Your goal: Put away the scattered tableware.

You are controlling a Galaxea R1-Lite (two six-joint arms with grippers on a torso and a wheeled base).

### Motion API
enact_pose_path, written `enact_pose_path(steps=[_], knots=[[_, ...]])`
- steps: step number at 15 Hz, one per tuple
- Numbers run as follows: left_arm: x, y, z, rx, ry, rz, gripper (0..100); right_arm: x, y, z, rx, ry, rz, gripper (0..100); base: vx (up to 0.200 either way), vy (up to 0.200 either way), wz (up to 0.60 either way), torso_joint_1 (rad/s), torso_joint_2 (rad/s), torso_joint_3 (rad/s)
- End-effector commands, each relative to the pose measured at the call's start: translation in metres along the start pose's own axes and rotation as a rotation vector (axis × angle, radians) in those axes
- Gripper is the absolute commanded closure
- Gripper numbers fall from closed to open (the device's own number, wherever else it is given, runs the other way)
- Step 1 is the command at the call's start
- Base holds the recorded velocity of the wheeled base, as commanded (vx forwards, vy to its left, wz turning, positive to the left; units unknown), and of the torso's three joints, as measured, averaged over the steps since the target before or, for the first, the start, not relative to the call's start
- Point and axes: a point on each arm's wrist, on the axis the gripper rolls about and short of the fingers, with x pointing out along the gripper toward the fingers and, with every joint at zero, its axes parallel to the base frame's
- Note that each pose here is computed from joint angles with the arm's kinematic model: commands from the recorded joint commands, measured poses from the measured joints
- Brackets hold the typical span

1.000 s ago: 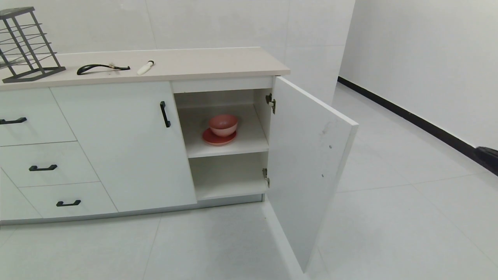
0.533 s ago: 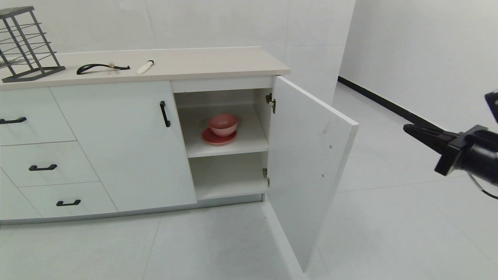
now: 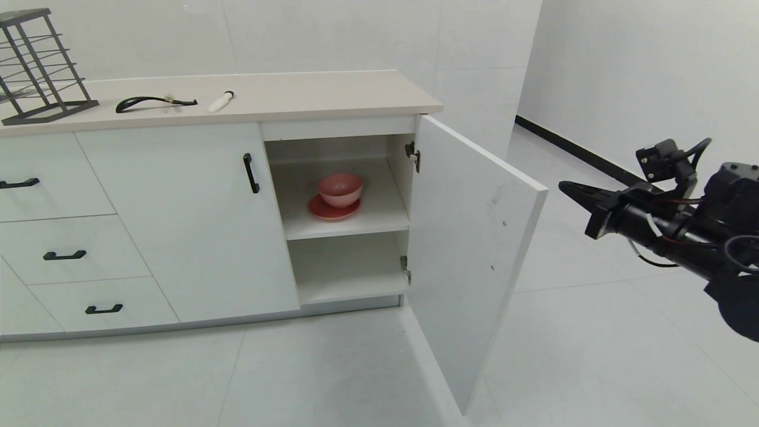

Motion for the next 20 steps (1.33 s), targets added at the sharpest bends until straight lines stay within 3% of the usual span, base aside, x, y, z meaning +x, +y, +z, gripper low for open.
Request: enact_pose_path(steps=[1, 9, 10, 17, 20], knots=[[0.0, 0.0, 0.0, -0.001, -0.001, 0.0, 0, 0.014, 0.004, -0.017, 0.021, 0.044, 0.029, 100, 0.0, 0.0, 0.0, 0.0, 0.0, 0.0], [0.0, 0.0, 0.0, 0.007, 0.0, 0.002, 0, 0.031, 0.028, -0.028, 0.018, 0.018, 0.108, 100, 0.0, 0.0, 0.0, 0.0, 0.0, 0.0], [0.0, 0.0, 0.0, 0.005, 0.002, 0.002, 0, 0.035, 0.045, -0.027, 0.014, 0.01, 0.163, 100, 0.0, 0.0, 0.0, 0.0, 0.0, 0.0], [0.0, 0.0, 0.0, 0.005, 0.002, 0.003, 0, 0.045, 0.088, -0.018, 0.003, -0.03, 0.289, 100, 0.0, 0.0, 0.0, 0.0, 0.0, 0.0], [0.0, 0.0, 0.0, 0.005, 0.002, 0.003, 0, 0.05, 0.118, -0.016, 0.004, -0.04, 0.374, 100, 0.0, 0.0, 0.0, 0.0, 0.0, 0.0]])
